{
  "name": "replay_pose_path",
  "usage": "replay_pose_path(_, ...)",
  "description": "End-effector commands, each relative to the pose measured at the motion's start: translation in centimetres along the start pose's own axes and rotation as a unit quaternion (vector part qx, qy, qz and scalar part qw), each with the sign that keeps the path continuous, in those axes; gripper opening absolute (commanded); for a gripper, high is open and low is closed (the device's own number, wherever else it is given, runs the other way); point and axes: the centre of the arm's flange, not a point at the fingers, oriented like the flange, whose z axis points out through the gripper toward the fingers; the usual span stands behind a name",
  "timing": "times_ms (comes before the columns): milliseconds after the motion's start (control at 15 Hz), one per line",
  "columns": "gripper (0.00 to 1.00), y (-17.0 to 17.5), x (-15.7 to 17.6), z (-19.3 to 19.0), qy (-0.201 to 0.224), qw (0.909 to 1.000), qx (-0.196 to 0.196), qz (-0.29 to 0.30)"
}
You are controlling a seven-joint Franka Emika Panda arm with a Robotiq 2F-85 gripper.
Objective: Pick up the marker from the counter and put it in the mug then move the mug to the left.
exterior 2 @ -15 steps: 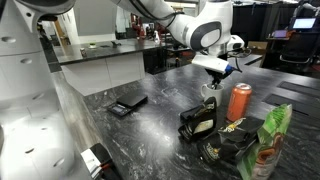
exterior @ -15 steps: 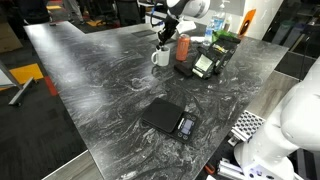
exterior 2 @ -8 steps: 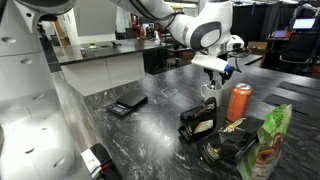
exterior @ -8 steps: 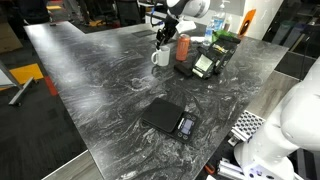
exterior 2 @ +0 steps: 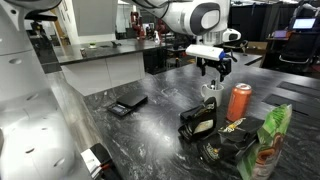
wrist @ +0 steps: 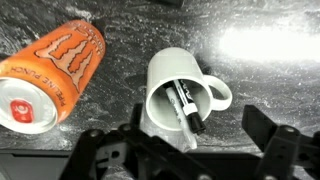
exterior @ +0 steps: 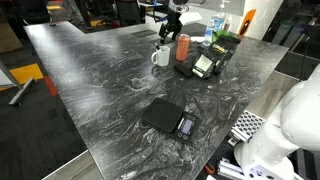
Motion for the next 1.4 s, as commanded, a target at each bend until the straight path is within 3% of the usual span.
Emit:
replay_pose_path(0,1.00,-0.7,-0.2,-2.3,-0.052,0.9986,0.001,0.007)
replay_pose_path(400,1.00,-3.8,0.2,-2.4,-0.083,0.9946,0.047,-0.039)
replay_pose_path(533,1.00,-5.4,0.2,-2.1,-0.087,0.9895,0.064,-0.097)
replay_pose_path(733,1.00,-6.8,0.6,-1.5,-0.079,0.9780,0.059,-0.184)
replay_pose_path(1000,1.00,-7.1,1.6,-0.3,-0.068,0.9529,0.054,-0.291)
replay_pose_path(1333,1.00,-6.8,4.3,1.6,-0.079,0.9036,0.044,-0.419)
